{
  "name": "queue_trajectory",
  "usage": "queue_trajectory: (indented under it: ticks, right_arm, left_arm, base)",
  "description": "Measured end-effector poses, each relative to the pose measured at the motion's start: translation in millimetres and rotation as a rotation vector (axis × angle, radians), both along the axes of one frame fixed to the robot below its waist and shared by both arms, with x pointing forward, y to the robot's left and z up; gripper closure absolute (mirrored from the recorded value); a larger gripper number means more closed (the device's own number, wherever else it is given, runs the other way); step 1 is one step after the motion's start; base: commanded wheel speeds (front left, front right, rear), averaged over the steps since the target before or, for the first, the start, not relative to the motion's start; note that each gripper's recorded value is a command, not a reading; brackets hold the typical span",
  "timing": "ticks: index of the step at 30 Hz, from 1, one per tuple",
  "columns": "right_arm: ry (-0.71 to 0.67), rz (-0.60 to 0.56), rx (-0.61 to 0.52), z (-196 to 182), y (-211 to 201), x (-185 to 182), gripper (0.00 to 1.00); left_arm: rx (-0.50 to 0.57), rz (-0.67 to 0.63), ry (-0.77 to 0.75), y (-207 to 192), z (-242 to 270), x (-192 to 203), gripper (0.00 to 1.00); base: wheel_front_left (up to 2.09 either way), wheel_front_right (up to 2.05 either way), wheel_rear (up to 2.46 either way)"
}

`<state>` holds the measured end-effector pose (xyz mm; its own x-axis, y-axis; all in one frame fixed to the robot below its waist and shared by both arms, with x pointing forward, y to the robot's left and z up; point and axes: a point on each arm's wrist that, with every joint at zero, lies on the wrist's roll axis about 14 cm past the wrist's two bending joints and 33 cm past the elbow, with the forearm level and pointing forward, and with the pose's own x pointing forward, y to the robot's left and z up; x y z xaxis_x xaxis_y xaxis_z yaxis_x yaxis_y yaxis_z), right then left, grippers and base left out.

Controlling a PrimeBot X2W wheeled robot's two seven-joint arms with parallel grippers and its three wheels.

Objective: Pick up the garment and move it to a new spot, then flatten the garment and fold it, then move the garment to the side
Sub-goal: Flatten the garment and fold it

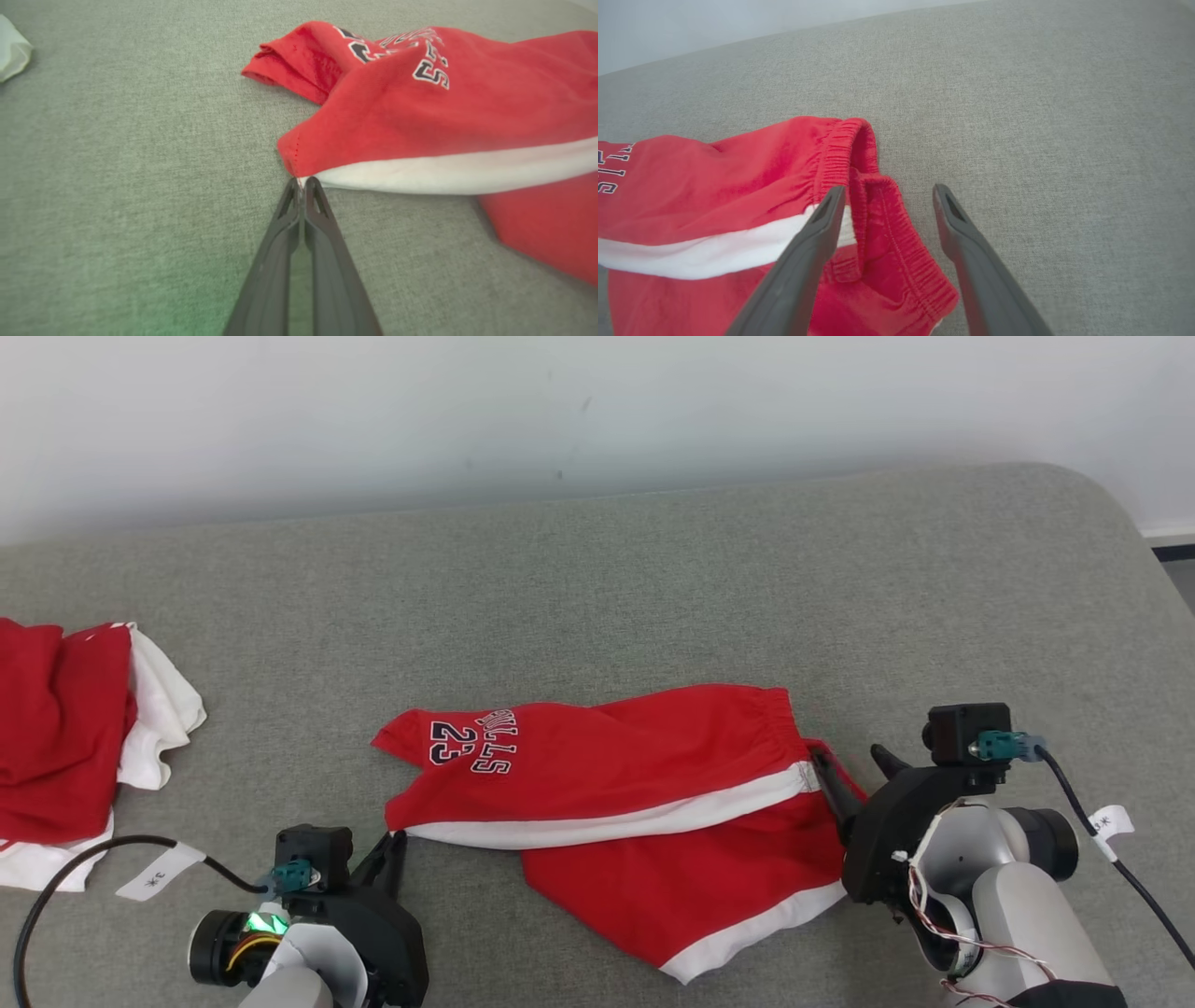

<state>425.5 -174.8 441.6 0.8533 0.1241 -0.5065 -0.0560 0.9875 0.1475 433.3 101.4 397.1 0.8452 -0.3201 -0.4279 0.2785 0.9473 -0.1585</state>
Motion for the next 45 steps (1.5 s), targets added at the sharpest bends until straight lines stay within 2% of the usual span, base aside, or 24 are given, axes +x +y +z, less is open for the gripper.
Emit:
queue_trajectory:
  ticks: [4,7,8,10,11,12,16,17,20,21,22,24,32,35,40,42,45]
  right_arm:
    - [0.035,0.021,0.005,-6,7,-3,0.0]
    - [0.075,0.045,0.004,-14,14,-8,0.11]
    - [0.081,0.052,0.009,-15,17,-9,0.21]
    - [0.097,0.073,0.012,-18,23,-10,0.35]
    - [0.105,0.083,0.018,-20,27,-11,0.36]
    - [0.114,0.091,0.019,-21,29,-11,0.42]
    - [0.153,0.115,0.018,-27,36,-16,0.41]
    - [0.153,0.117,0.018,-27,37,-15,0.5]
    - [0.161,0.123,0.021,-27,39,-16,0.61]
    - [0.16,0.126,0.021,-27,40,-16,0.7]
    - [0.157,0.129,0.021,-26,40,-16,0.86]
    - [0.138,0.13,0.018,-21,41,-14,1.0]
    - [0.056,0.115,0.011,-2,36,-10,1.0]
    - [-0.032,0.103,0.069,18,39,0,1.0]
    - [-0.249,0.089,0.198,77,43,35,1.0]
    - [-0.339,0.1,0.223,105,47,55,1.0]
    - [-0.483,0.079,0.232,143,40,87,1.0]
  left_arm:
    - [0.0,0.007,0.001,2,0,0,1.0]
    - [0.002,0.01,0.003,4,0,-1,1.0]
    - [0.003,0.011,0.004,5,0,-1,1.0]
    - [0.002,0.013,0.005,6,0,-2,1.0]
    - [0.003,0.014,0.005,7,0,-2,1.0]
    - [0.003,0.015,0.006,7,0,-2,1.0]
    - [0.001,0.02,0.007,9,0,-4,1.0]
    - [0.001,0.02,0.006,9,0,-4,1.0]
    - [0.001,0.02,0.006,9,0,-5,1.0]
    - [0.001,0.02,0.005,9,0,-5,1.0]
    - [0.001,0.019,0.005,8,1,-5,1.0]
    - [-0.001,0.018,0.003,8,2,-5,1.0]
    - [-0.038,0.022,-0.043,3,15,-2,1.0]
    - [-0.167,0.067,-0.088,-1,35,9,1.0]
    - [-0.394,0.126,-0.156,-5,73,34,1.0]
    - [-0.446,0.127,-0.201,-4,96,54,1.0]
    - [-0.462,0.126,-0.29,2,130,87,1.0]
  base:
    - [0.0,0.0,0.0]
    - [0.0,0.0,0.0]
    - [0.0,0.0,0.0]
    - [0.0,0.0,0.0]
    - [0.0,0.0,0.0]
    - [0.0,0.0,0.0]
    - [0.0,0.0,0.0]
    - [0.0,0.0,0.0]
    - [0.0,0.0,0.0]
    - [0.0,0.0,0.0]
    - [0.0,0.0,0.0]
    - [0.0,0.0,0.0]
    - [0.0,0.0,0.0]
    - [0.0,0.0,0.0]
    - [0.0,0.0,0.0]
    - [0.0,0.0,0.0]
    - [0.0,0.0,0.0]
